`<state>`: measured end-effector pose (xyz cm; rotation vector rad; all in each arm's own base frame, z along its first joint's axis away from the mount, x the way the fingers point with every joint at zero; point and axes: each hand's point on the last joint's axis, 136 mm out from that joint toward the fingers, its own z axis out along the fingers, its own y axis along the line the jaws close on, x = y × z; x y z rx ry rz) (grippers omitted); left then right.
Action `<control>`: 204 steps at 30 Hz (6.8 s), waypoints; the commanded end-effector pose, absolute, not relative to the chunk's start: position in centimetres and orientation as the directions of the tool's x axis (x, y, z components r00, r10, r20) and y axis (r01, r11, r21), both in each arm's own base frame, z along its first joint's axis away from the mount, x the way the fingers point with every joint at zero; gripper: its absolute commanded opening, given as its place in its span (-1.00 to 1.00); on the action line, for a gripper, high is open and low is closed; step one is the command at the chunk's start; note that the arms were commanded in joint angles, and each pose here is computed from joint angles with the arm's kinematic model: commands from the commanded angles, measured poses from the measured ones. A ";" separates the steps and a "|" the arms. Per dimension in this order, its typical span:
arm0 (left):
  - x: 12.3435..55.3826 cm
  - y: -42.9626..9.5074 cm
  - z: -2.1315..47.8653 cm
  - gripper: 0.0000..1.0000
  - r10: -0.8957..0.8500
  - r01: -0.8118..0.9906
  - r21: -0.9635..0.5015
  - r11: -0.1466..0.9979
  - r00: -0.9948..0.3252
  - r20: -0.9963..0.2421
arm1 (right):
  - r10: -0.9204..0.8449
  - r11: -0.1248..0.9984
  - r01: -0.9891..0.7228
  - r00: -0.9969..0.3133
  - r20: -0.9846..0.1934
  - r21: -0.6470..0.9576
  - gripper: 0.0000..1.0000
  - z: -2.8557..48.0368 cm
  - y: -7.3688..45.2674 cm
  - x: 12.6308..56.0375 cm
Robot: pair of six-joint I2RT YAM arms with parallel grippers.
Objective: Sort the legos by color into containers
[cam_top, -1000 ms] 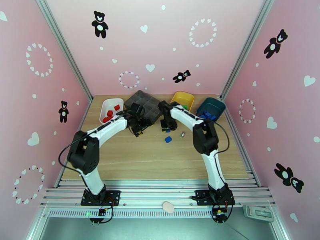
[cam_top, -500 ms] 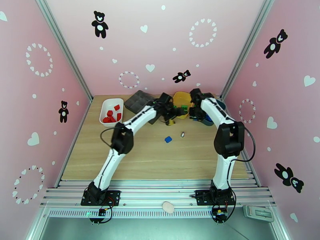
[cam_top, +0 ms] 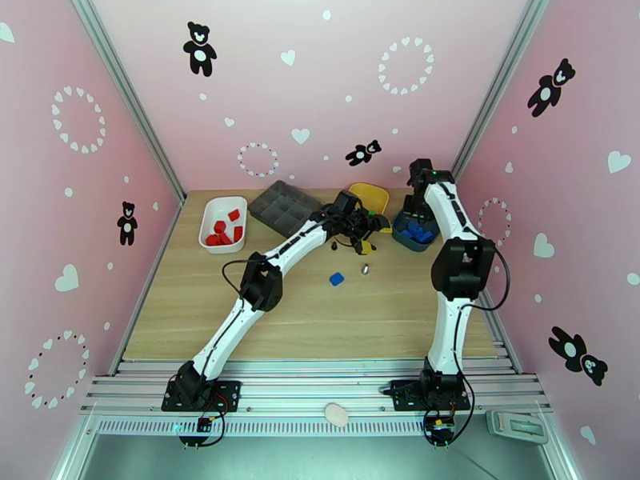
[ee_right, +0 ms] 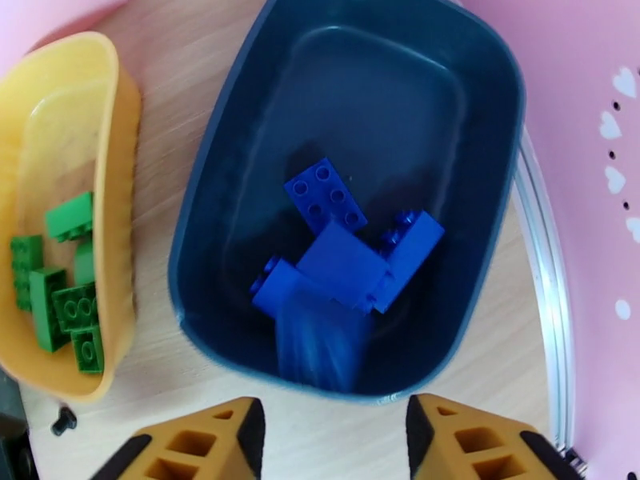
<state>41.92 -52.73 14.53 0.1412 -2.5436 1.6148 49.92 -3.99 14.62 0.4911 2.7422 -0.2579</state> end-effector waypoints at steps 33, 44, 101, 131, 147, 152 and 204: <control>36.6 -24.0 12.7 0.80 -0.497 -0.344 -0.577 0.741 -0.858 -0.126 | -0.354 0.924 -0.361 -0.932 -0.079 0.125 0.33 7.6 23.9 34.8; 34.8 -22.9 12.1 0.80 -0.510 -0.364 -0.568 0.738 -0.852 -0.116 | -0.379 0.924 -0.376 -0.925 0.037 0.077 0.33 2.3 23.5 33.6; 41.5 -51.5 18.3 0.82 -0.007 -0.097 -0.905 0.414 -0.995 0.103 | 0.243 0.942 0.312 -0.890 -0.386 -0.127 -0.20 14.9 -2.5 51.1; 38.1 -20.7 25.8 0.86 -0.340 -0.092 -0.428 0.899 -0.763 -0.550 | -0.127 0.989 -0.067 -0.830 -0.543 -0.128 0.98 20.5 11.6 42.8; 27.0 2.3 37.6 0.96 -0.302 -0.561 -0.301 0.771 0.093 -0.949 | -0.074 0.992 0.056 -0.447 -0.891 -0.110 0.98 29.6 9.5 37.6; 27.6 6.2 32.2 0.97 -0.314 -0.674 -0.258 0.692 0.040 -0.949 | 0.001 0.969 0.220 -0.451 -0.892 -0.111 0.98 27.1 6.0 38.6; 38.8 3.9 11.6 0.97 -0.082 -0.319 -0.010 0.948 -0.215 -0.973 | -0.088 0.991 0.062 -0.390 -0.917 -0.121 0.98 8.8 -0.3 39.5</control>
